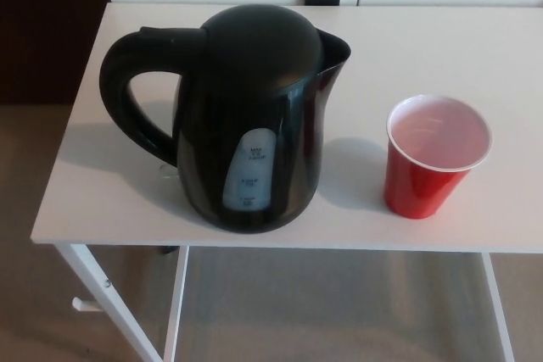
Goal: The robot walk towards a table in front and uses its left hand to pick up the pot from the base and pour water to the cup on the right hand side
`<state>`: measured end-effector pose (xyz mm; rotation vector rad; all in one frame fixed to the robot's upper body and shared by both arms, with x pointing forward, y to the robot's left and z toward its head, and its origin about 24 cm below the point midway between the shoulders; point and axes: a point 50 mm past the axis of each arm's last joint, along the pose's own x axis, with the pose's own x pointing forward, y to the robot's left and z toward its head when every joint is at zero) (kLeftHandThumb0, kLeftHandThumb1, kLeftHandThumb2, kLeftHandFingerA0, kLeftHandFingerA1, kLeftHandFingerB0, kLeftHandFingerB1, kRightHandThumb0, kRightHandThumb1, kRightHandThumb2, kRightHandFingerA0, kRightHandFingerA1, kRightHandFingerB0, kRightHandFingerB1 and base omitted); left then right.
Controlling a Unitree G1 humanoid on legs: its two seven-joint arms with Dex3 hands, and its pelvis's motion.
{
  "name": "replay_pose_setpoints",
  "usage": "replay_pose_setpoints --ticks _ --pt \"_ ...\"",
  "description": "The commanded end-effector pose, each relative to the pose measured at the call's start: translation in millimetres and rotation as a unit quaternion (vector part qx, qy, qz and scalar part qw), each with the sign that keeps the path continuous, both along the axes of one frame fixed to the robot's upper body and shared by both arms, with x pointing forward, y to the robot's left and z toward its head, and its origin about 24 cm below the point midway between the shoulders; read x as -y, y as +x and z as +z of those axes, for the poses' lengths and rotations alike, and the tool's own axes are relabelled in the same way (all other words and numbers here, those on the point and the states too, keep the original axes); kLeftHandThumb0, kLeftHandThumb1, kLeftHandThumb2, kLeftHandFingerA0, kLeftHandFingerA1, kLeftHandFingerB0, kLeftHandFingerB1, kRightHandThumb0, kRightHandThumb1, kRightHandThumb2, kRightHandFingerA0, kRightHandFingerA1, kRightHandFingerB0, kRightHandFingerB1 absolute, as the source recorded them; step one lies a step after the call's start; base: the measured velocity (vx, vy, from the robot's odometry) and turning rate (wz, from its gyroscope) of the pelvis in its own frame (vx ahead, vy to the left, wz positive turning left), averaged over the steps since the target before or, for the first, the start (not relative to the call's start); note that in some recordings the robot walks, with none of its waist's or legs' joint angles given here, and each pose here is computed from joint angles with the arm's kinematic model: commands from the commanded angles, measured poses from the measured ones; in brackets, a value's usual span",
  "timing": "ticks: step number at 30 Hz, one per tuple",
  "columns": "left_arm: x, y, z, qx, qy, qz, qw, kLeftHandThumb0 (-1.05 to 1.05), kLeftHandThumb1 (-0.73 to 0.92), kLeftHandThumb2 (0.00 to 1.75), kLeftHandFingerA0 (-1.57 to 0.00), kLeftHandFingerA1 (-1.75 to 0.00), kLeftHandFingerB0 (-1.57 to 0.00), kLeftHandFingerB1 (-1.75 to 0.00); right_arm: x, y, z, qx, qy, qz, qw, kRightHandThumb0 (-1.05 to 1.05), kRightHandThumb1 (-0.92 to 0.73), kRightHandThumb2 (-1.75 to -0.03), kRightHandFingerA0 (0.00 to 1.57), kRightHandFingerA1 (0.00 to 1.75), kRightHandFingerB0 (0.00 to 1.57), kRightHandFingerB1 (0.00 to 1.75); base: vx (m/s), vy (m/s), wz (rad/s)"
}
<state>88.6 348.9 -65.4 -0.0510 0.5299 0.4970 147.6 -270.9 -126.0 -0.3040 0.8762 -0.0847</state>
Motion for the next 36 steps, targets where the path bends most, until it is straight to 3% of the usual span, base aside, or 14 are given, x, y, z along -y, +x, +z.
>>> replay_pose_setpoints --ticks 1,3,7,8,9,17,18,20,21,27,36 --pt "-3.1 59.3 112.3 0.165 0.163 -0.021 0.973 -0.26 0.57 1.02 0.0 -0.5 0.0 -0.48 6.4 2.5 2.7 -0.003 -0.001 -0.004 1.0 -0.43 -0.56 -0.73 0.59 0.8 0.46 0.65 0.0 0.0 0.0" --pt "10.3 82.2 148.5 0.223 0.189 -0.05 0.955 -0.23 0.6 1.03 -0.01 -0.5 0.0 -0.49 6.2 3.3 3.0 -0.005 -0.006 0.004 1.0 -0.46 -0.56 -0.73 0.63 0.83 0.48 0.67 0.0 0.0 0.0" --pt "14.5 87.9 160.6 0.238 0.197 -0.057 0.949 -0.23 0.6 1.03 -0.01 -0.5 0.0 -0.49 5.1 3.8 2.7 -0.004 -0.005 0.005 1.0 -0.46 -0.56 -0.73 0.63 0.83 0.48 0.67 0.0 0.0 0.0" --pt "34.6 115.4 194.4 0.3 0.202 -0.116 0.925 -0.2 0.53 0.58 -0.08 -0.39 -0.06 -0.23 6.0 3.6 3.0 -0.002 -0.001 0.002 1.0 -0.43 -0.53 -0.76 0.62 0.85 0.48 0.67 0.0 0.0 0.0" --pt "48.6 130.4 214.9 0.333 0.204 -0.162 0.906 -0.28 0.46 0.68 -0.03 -0.36 -0.03 -0.16 6.7 3.5 3.3 -0.001 0.001 -0.002 1.0 -0.46 -0.51 -0.75 0.64 0.87 0.49 0.68 0.0 0.0 0.0" --pt "75.7 162.1 239.3 0.351 0.227 -0.24 0.876 -0.41 0.41 0.6 -0.08 -0.4 -0.05 -0.23 6.3 5.7 4.0 0.003 -0.004 -0.005 1.0 -0.44 -0.56 -0.75 0.63 0.85 0.48 0.68 0.0 0.0 0.0" --pt "81.9 171.6 240.4 0.343 0.224 -0.253 0.877 -0.36 0.28 0.71 -0.01 -0.45 -0.01 -0.35 6.1 5.7 3.9 0.003 -0.002 -0.009 1.0 -0.44 -0.56 -0.75 0.62 0.83 0.48 0.68 0.0 0.0 0.0" --pt "84.6 175.2 241.2 0.338 0.222 -0.256 0.878 -0.36 0.28 0.71 -0.01 -0.45 -0.01 -0.35 6.0 5.7 3.8 0.003 -0.001 -0.01 1.0 -0.44 -0.56 -0.75 0.62 0.83 0.48 0.68 0.0 0.0 0.0" --pt "87.0 181.2 239.5 0.322 0.237 -0.259 0.879 -0.28 0.29 0.85 -0.01 -0.49 0.0 -0.48 6.2 5.7 3.9 0.003 0.0 -0.01 1.0 -0.44 -0.57 -0.74 0.58 0.78 0.46 0.66 0.0 0.0 0.0" --pt "97.7 210.8 225.7 0.255 0.299 -0.27 0.879 -0.29 0.3 0.86 -0.01 -0.48 0.0 -0.47 7.2 8.4 5.5 0.008 0.001 -0.015 1.0 -0.44 -0.58 -0.76 0.61 0.82 0.47 0.67 0.0 0.0 0.0" --pt "102.1 223.6 210.6 0.212 0.314 -0.278 0.883 -0.3 0.29 0.86 -0.01 -0.49 0.0 -0.47 5.8 13.1 6.8 0.013 -0.003 -0.017 1.0 -0.44 -0.58 -0.72 0.62 0.83 0.48 0.67 0.0 0.0 0.0"
